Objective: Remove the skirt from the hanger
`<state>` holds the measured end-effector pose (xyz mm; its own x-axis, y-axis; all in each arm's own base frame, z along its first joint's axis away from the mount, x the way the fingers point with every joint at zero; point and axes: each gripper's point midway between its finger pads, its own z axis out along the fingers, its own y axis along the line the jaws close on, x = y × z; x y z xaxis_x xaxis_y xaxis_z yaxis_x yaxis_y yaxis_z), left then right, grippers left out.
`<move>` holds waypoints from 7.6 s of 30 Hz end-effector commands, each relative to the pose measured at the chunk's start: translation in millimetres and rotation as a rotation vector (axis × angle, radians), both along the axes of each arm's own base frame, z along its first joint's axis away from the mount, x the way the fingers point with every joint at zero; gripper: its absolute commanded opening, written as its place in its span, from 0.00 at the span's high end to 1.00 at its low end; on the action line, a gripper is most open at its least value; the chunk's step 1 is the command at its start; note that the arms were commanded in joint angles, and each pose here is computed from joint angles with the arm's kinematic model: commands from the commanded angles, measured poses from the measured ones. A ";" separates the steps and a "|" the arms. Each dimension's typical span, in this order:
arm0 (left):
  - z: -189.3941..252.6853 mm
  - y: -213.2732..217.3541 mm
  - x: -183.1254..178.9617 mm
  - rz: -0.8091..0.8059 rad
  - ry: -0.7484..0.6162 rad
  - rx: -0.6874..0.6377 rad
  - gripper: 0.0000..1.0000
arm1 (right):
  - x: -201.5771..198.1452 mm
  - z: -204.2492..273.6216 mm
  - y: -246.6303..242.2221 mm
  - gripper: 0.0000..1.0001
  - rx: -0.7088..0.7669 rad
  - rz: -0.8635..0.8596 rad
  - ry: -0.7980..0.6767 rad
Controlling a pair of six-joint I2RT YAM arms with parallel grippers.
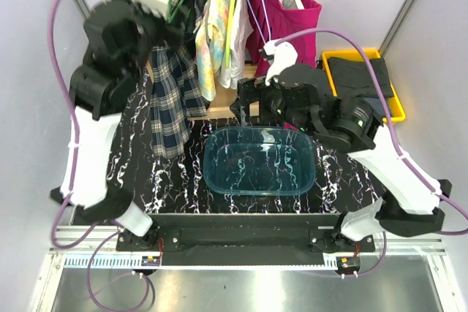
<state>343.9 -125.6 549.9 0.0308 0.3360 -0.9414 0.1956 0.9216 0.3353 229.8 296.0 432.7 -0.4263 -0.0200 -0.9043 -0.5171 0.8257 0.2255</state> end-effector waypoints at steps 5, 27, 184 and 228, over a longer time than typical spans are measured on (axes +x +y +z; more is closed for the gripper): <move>38.0 35.8 71.8 0.185 -0.169 -0.124 0.07 | -27.4 55.9 -7.7 0.00 0.247 0.111 -0.132; -36.8 -0.3 142.1 -0.042 0.032 -0.315 0.27 | -22.2 24.5 -21.4 0.18 0.207 0.073 -0.194; 56.5 32.0 -156.8 -0.417 -0.265 -0.293 1.00 | -22.7 251.8 -88.7 1.00 0.308 -0.075 -0.911; -409.0 223.3 -79.1 0.266 0.774 -0.205 1.00 | 50.5 76.2 -89.5 1.00 -0.068 -0.156 -0.715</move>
<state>227.8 84.9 115.8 -0.7807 0.0679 -0.6213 0.0910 0.9958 -0.0055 277.9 219.7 462.0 0.1816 -0.2119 -0.9603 -0.4304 0.8609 -0.2713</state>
